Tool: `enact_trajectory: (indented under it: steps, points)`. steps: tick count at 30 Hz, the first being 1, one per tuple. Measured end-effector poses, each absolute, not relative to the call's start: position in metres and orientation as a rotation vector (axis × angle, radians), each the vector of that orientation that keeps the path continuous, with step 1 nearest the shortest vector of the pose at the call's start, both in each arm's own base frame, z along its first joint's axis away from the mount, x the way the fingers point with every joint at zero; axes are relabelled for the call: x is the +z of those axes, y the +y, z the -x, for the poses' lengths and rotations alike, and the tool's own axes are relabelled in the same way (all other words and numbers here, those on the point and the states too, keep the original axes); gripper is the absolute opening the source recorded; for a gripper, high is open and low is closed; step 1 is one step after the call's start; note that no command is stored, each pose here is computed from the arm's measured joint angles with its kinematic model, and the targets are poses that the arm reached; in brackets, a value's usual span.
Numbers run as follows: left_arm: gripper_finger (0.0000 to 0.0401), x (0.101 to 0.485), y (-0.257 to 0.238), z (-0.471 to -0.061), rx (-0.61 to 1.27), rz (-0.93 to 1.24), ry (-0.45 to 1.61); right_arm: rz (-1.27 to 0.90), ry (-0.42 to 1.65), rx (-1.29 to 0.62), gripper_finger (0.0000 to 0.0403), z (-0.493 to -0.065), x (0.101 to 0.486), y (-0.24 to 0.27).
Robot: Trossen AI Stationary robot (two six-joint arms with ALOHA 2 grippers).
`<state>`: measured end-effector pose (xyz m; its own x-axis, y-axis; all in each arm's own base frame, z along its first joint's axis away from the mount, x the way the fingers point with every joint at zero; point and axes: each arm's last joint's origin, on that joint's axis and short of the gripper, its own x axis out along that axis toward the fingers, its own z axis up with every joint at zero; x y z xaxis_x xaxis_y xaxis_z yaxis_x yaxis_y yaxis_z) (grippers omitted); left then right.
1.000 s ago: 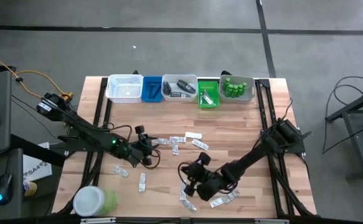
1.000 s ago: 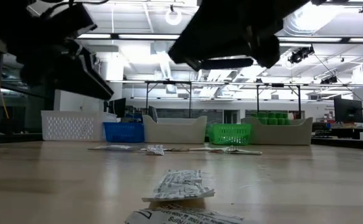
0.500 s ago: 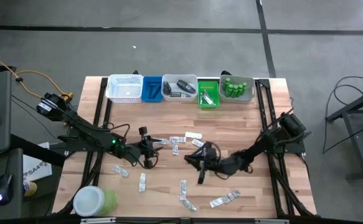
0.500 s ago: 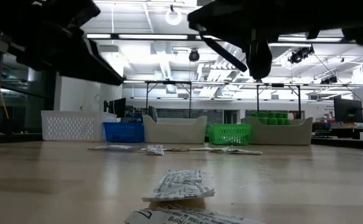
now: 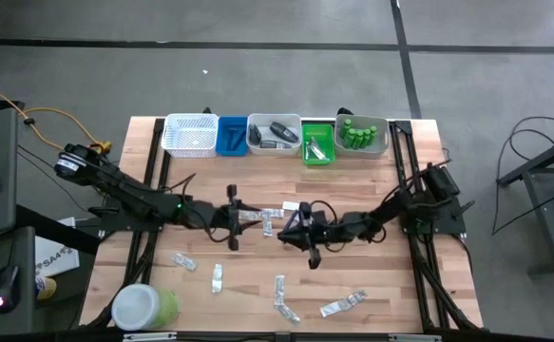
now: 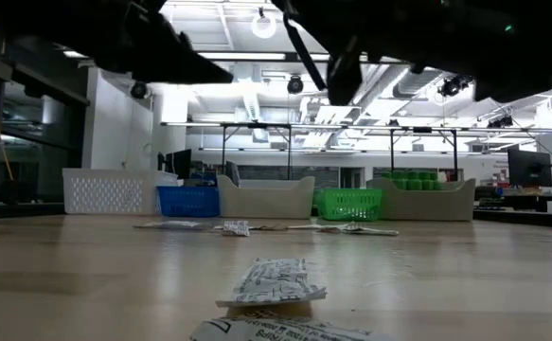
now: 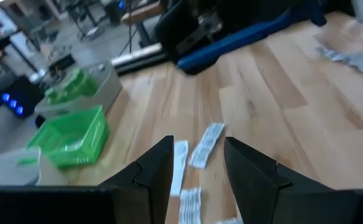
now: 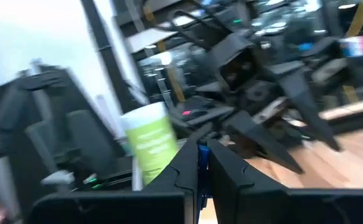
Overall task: Pick & Place Travel size toiletries
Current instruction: Put the razor into the blue bin
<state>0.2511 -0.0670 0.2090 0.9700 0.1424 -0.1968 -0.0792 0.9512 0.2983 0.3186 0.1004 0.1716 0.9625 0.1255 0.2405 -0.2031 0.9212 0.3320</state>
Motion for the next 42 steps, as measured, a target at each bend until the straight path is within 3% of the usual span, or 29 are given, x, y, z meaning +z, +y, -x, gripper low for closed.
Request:
enact_trajectory:
  steps: [6,13,17,26,42]
  points:
    - [0.0164,0.215,-0.065,-0.254,0.046,-0.342,0.159,-0.309,-0.208,0.374,0.0013,-0.325,0.174,0.082]
    - [0.0272,0.216,-0.066,-0.254,0.014,-0.357,0.144,-0.22,-0.193,0.557,0.0013,-0.328,0.174,0.065]
    - [0.0311,0.217,-0.066,-0.254,0.015,-0.372,0.126,-0.181,-0.203,0.658,0.0013,-0.331,0.178,0.063]
    - [0.0317,0.218,-0.066,-0.254,0.0,-0.625,0.118,-0.151,-0.231,0.79,0.0013,-0.342,0.193,0.068]
    - [0.0317,0.224,-0.082,-0.249,0.014,-1.061,0.079,-0.208,-0.19,0.611,0.0013,-0.35,0.191,0.055]
